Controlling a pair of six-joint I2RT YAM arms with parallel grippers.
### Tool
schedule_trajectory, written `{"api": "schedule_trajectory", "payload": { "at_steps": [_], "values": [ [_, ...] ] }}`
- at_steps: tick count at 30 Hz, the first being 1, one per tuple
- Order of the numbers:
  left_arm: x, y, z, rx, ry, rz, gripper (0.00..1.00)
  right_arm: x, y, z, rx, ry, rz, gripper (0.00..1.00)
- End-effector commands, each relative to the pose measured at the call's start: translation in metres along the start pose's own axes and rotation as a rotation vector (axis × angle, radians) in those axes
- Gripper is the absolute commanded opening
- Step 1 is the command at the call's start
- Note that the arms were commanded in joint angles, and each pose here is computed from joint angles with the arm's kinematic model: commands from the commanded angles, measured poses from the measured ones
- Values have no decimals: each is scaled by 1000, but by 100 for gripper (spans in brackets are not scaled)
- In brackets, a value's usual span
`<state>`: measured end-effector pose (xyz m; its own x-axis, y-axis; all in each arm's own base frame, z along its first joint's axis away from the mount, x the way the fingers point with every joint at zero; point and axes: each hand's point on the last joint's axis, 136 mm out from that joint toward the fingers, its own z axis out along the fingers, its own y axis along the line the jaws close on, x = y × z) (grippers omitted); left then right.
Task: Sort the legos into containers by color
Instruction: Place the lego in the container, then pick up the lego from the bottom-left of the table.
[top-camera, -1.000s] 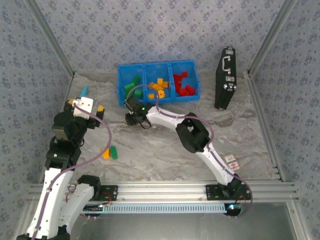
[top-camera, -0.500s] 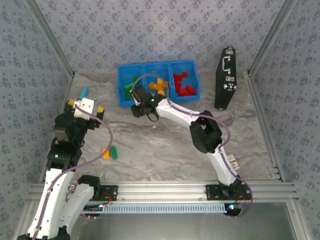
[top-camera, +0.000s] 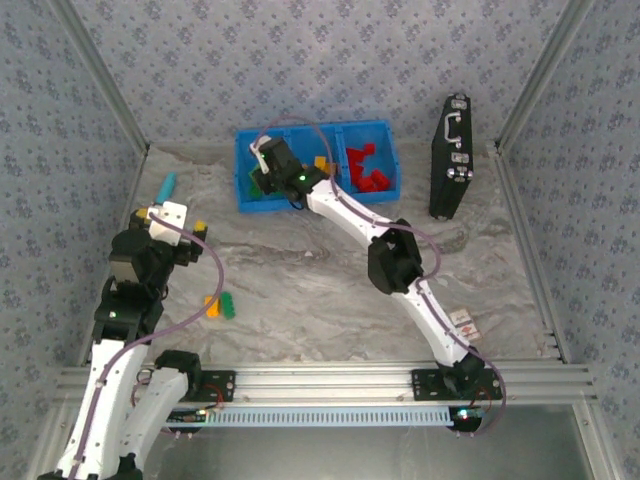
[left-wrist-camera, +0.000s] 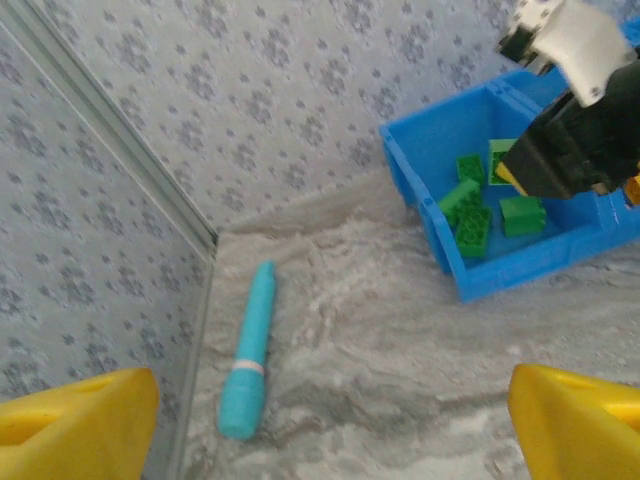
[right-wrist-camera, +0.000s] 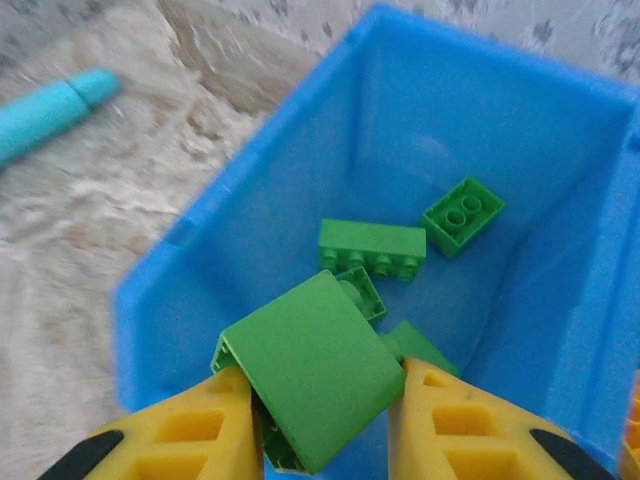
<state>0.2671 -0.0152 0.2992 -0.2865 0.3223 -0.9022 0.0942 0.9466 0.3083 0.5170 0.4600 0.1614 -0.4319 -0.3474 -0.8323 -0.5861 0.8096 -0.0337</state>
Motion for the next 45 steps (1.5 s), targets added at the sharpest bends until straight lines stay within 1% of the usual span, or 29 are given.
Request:
{"api": "schedule_trajectory", "payload": {
  "at_steps": [1, 3, 5, 7, 8, 9, 10, 12, 14, 17, 19, 23, 28, 30, 33, 37, 40, 42, 45],
  "values": [
    [2, -5, -15, 52, 64, -136, 87, 11, -12, 18, 45, 13, -54, 35],
    [13, -11, -23, 82, 119, -230, 85, 11, -17, 21, 51, 11, -62, 39],
    [30, -17, -34, 96, 199, -342, 85, 9, -19, 20, 47, 9, -66, 44],
    [56, -24, -44, 92, 290, -463, 84, 4, -20, 14, 28, 1, -65, 51],
    [63, -23, -48, 63, 302, -530, 83, 2, -19, 11, 17, -4, -64, 53],
    [67, -28, -49, 73, 298, -597, 83, -1, -18, 7, 1, -13, -64, 54],
    [73, -36, -49, 102, 319, -652, 82, -5, -16, 2, -13, -24, -63, 56],
    [88, -46, -46, 101, 405, -744, 81, -13, -13, -10, -39, -47, -66, 58],
    [99, -56, -41, 113, 479, -781, 82, -19, -10, -20, -54, -66, -65, 60],
    [107, -66, -36, 102, 525, -823, 82, -29, -12, -37, -62, -83, -60, 60],
    [115, -76, -35, 96, 578, -859, 82, -37, -12, -51, -79, -109, -47, 60],
    [138, -99, -37, 66, 722, -875, 81, -54, -7, -85, -158, -152, -33, 59],
    [168, -128, -31, 24, 811, -870, 77, -66, -9, -141, -235, -164, -37, 59],
    [179, -135, -26, 2, 824, -857, 75, -63, -15, -162, -247, -162, -40, 60],
    [188, -135, -22, -50, 825, -804, 71, -53, -27, -190, -242, -158, -57, 62],
    [193, -135, -17, -93, 817, -754, 68, -38, -49, -220, -177, -146, -70, 63],
    [199, -138, -13, -109, 824, -723, 66, -25, -67, -239, -118, -142, -44, 64],
    [201, -142, -10, -105, 832, -713, 64, -20, -76, -251, -100, -150, -18, 64],
    [207, -147, -7, -110, 857, -692, 63, -7, -81, -260, -90, -134, -7, 65]
  ]
}}
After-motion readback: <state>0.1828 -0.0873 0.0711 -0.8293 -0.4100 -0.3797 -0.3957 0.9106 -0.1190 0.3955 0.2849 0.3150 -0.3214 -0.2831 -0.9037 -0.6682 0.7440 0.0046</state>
